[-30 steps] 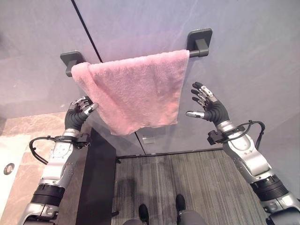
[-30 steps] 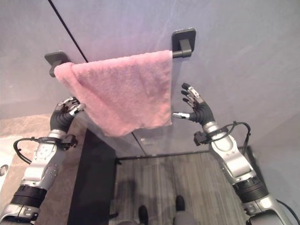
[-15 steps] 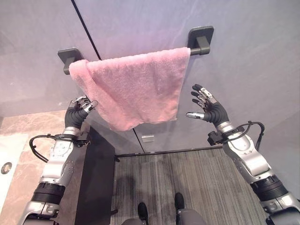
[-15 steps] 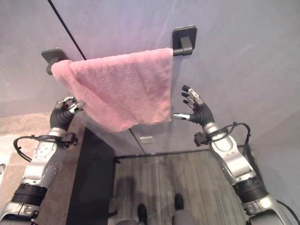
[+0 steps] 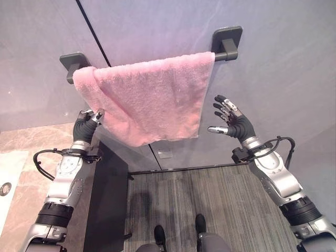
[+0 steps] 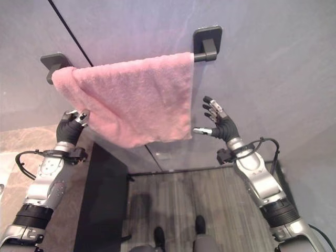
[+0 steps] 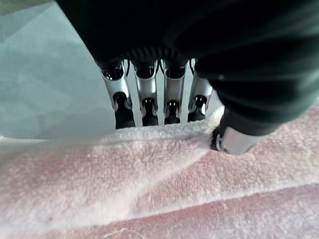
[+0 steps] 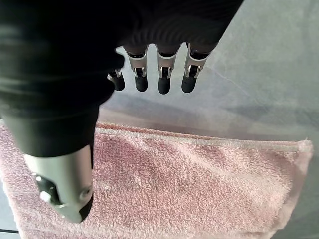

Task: Put brush and paste in cup on sink, flatten towel.

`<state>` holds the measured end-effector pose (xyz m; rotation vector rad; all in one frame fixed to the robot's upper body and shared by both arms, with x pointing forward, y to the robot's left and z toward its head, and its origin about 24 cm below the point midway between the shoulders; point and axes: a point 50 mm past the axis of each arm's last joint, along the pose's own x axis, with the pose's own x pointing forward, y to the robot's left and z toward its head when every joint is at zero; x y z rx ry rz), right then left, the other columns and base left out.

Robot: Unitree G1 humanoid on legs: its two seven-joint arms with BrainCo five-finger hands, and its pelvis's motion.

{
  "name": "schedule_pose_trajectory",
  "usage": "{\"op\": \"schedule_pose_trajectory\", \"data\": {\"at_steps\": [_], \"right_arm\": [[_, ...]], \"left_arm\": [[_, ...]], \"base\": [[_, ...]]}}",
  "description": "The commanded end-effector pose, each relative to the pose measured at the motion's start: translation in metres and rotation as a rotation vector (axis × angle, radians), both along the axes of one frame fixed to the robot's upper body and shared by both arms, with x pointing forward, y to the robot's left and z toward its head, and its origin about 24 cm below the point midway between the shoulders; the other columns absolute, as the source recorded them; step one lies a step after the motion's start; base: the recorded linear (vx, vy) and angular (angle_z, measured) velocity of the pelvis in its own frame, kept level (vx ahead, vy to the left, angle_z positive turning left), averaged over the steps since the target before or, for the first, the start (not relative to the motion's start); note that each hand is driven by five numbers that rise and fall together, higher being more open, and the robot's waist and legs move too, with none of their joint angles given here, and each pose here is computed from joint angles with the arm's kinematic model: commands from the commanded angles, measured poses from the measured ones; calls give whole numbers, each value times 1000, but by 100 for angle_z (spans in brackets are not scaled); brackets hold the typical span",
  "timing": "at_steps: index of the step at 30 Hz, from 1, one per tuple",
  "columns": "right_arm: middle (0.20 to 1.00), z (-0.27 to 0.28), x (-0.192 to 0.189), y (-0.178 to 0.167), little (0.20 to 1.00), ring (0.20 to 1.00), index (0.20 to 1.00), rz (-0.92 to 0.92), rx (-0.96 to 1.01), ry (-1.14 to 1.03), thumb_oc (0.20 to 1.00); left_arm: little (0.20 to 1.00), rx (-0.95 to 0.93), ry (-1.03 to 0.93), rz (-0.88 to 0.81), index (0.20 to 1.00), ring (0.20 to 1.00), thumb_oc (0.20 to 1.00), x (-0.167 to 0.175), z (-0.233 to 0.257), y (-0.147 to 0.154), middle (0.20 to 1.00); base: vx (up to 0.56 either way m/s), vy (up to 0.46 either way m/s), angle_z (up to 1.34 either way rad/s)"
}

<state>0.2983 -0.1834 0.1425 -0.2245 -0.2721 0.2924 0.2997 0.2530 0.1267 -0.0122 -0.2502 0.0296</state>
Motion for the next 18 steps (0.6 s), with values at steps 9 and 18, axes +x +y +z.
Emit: {"op": "schedule_pose_trajectory", "data": {"at_steps": [9,18], "right_arm": [[1000,5,-4,14,1000,1000,1000,57,27,-63,1000],[1000,-4,-5,17,1000,1000,1000,52,56,-34,1000]], "left_arm": [[285,5,-258,-49,285,285,285,-5,53,-2,285],[200,-100,-421,4,200,200,200,-10,76,-10,200]], "base": [[11,-4,2],[1,-1,1]]}}
